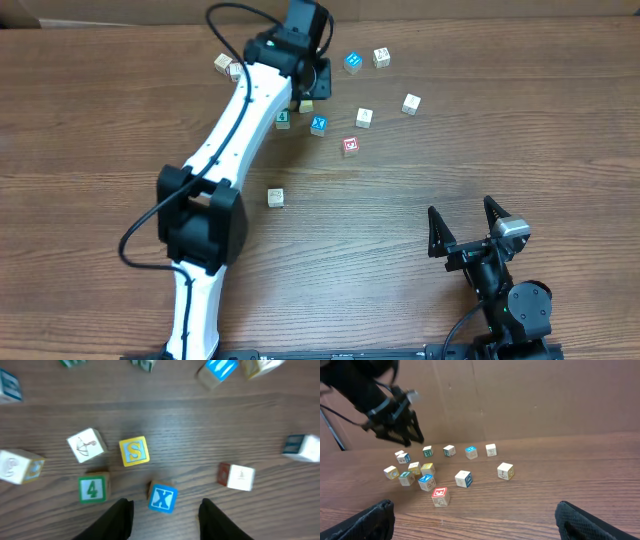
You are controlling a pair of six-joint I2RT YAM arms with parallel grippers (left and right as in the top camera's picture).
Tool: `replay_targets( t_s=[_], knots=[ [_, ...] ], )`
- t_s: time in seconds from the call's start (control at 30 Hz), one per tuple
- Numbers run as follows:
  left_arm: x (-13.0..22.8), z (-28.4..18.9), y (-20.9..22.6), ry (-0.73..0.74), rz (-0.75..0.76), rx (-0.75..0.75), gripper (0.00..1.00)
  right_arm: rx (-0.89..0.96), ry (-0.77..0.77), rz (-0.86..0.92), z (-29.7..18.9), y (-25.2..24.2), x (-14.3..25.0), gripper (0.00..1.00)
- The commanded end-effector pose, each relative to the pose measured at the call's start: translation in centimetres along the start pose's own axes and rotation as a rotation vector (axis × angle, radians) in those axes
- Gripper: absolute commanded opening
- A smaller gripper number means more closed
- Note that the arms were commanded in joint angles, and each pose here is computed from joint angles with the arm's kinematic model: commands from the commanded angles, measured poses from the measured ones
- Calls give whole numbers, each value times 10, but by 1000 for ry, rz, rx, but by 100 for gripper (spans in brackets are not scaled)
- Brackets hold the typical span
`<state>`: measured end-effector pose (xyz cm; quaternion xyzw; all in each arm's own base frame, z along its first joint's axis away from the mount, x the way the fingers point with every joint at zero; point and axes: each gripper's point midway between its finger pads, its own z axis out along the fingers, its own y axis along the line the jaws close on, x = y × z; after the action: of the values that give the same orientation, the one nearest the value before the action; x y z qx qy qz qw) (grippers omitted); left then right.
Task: Form a horizontal line
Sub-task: 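Reach the left gripper up and grasp the green-and-blue 4 block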
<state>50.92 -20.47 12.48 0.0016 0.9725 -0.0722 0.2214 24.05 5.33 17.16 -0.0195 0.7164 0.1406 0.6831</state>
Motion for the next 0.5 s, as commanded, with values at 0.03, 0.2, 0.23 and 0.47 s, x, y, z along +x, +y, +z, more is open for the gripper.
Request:
replay_targets(
  t_s=[0.03,0.2,0.23,0.47],
  knots=[
    [21,40,7,81,49,-28,42,1,-4,-2,0,-1,2,100],
    [36,69,10,132,119,-34,45,1,-4,-2,0,-1,2,100],
    [37,73,11,137,129,-35,45,1,-4,-2,0,-1,2,100],
    [54,94,4,195,188,20,52,1,-4,-2,0,-1,2,100]
  ],
)
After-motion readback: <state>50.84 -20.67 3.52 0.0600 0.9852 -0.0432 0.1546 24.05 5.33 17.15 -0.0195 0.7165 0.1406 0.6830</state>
